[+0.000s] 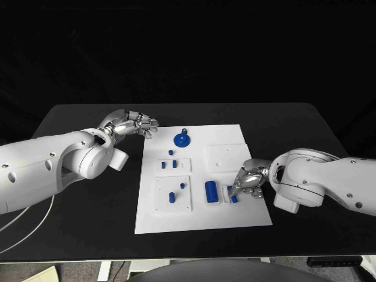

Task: Assemble the parts on the task board

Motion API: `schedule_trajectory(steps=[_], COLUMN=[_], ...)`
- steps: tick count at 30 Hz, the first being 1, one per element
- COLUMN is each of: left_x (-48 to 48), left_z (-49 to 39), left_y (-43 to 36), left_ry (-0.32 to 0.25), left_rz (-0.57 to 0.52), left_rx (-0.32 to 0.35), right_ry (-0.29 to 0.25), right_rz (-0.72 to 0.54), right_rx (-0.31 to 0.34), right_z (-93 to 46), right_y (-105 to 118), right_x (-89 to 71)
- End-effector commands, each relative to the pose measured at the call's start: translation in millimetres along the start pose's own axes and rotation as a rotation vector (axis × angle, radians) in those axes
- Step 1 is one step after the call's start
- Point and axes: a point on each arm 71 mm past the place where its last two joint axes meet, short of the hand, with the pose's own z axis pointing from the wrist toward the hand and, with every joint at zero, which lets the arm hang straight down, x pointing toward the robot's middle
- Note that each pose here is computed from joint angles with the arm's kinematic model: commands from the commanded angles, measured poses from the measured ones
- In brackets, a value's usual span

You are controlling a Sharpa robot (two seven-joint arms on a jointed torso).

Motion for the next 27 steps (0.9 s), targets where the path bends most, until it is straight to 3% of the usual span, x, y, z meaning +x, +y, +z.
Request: schedule_trajectory(steps=[1, 27], left_x=[2.0, 1.1], left_z=[0.2, -0.4], left_y=[-1.5, -1.2], left_ry=[0.017, 0.016], left_rz=[-0.001, 0.001], left_rx=[0.007, 0.006], right_ry=[0.032, 0.031], right_rz=[0.008, 0.007], right_rx=[-0.013, -0.03], right_z=[0.3, 2.1], right_y=[1.8, 7.9], right_x=[4.0, 5.6])
